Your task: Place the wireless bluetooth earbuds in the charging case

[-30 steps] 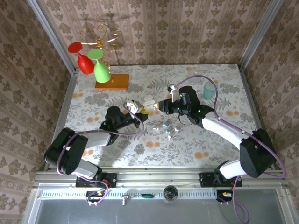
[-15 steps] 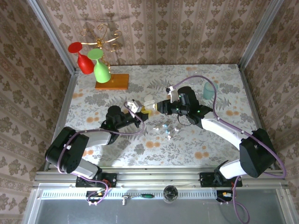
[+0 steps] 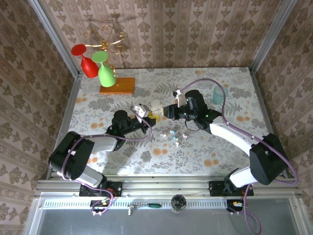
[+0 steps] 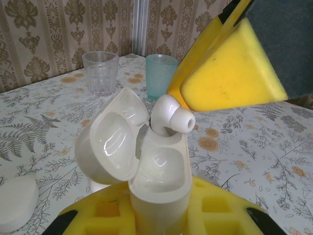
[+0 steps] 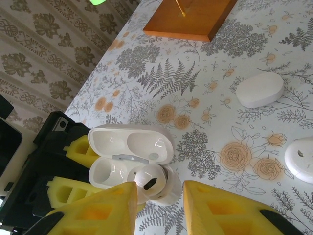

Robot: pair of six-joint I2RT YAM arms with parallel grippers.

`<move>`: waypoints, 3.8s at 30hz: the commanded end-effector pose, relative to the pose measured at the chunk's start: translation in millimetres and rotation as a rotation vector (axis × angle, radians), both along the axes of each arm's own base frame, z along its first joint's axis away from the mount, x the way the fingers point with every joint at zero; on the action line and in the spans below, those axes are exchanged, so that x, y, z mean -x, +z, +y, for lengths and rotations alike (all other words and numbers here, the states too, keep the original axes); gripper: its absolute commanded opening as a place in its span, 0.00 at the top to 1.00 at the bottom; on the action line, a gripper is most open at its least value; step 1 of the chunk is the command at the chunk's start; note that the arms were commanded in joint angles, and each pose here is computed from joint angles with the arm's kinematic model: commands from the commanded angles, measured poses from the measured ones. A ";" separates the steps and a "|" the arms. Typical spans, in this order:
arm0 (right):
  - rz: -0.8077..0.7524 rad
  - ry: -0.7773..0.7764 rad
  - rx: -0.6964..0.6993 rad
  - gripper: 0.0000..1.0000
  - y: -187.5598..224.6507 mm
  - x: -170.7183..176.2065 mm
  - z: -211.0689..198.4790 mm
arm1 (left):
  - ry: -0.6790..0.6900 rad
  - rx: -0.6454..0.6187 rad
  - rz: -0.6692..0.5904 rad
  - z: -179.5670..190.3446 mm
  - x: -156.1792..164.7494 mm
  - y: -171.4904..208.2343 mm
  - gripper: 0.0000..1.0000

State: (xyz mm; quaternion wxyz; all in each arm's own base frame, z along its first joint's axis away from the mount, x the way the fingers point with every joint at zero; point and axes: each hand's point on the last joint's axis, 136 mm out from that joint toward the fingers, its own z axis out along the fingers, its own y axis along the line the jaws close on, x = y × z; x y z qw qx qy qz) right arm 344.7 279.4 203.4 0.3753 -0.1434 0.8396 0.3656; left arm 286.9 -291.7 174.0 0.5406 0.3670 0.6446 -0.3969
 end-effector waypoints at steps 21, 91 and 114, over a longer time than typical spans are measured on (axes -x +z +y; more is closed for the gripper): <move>-0.084 -0.135 -0.004 0.24 21.7 2.9 -29.1 | 0.069 0.048 -0.049 23.7 -16.4 7.3 1.00; 0.602 -0.084 0.644 0.66 -172.5 47.9 -7.3 | 0.169 0.000 -0.094 69.9 -13.7 7.1 1.00; 0.638 -0.052 0.707 0.61 -183.5 35.1 -0.8 | 0.194 -0.005 -0.080 76.7 -13.4 2.6 1.00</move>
